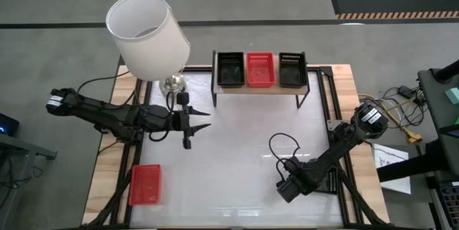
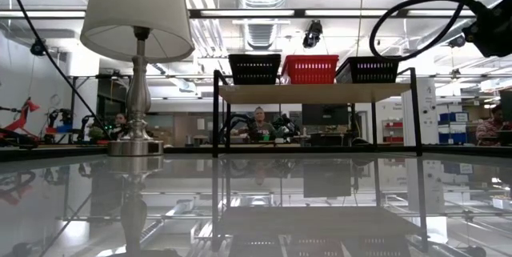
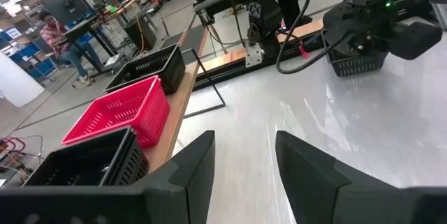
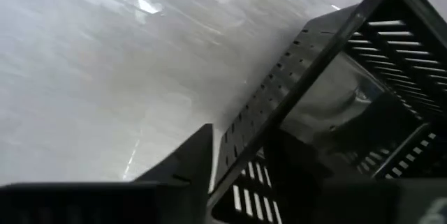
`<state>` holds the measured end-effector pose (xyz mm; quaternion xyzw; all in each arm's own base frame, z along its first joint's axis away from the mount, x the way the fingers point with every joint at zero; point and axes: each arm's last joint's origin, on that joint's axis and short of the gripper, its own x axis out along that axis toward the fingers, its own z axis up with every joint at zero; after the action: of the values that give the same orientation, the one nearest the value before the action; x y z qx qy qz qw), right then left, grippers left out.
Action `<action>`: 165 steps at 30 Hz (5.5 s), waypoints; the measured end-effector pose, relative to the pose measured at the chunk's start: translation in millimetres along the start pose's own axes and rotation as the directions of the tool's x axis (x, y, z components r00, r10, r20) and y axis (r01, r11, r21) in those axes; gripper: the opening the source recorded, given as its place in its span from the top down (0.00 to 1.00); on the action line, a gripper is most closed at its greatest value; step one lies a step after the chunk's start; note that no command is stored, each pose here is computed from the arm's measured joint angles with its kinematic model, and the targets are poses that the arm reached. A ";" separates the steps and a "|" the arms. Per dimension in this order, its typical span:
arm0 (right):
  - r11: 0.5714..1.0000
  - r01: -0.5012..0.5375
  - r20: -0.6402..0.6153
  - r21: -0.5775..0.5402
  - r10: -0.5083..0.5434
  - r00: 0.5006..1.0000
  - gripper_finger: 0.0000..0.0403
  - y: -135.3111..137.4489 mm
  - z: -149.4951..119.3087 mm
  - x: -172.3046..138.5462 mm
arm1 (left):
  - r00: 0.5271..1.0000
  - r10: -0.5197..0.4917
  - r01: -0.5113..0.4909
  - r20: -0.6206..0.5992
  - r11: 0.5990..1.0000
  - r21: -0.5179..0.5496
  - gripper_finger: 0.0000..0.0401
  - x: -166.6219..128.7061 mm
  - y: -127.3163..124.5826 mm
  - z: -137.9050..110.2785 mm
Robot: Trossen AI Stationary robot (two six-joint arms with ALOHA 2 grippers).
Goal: Stack baskets on shelf by color
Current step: Stack the black bin on top of the other black bin on the shelf, then stack the red bin on top of the other red bin on the shelf
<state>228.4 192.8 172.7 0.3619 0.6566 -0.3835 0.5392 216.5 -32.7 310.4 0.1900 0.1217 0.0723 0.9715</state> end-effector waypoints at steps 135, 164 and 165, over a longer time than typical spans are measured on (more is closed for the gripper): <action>0.640 0.231 0.382 -0.733 0.106 0.918 0.82 -171.1 247.1 -225.8 | 1.000 -0.001 0.001 -0.005 1.000 0.000 0.66 1.0 -2.8 -7.7; 0.441 0.392 0.584 -0.807 0.695 0.419 0.98 -117.0 141.1 -158.4 | 0.968 -0.182 -0.009 -0.172 0.659 -0.752 0.66 22.3 -65.0 -24.8; 0.437 0.401 0.583 -0.806 0.706 0.403 0.98 -116.0 140.3 -155.0 | 0.958 -0.202 -0.036 -0.206 0.625 -0.780 0.66 22.0 -71.0 -27.2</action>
<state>209.9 6.4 321.2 -0.1698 0.3008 -0.0431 0.9375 237.1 -84.2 253.8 -0.2647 0.2203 0.0978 0.9337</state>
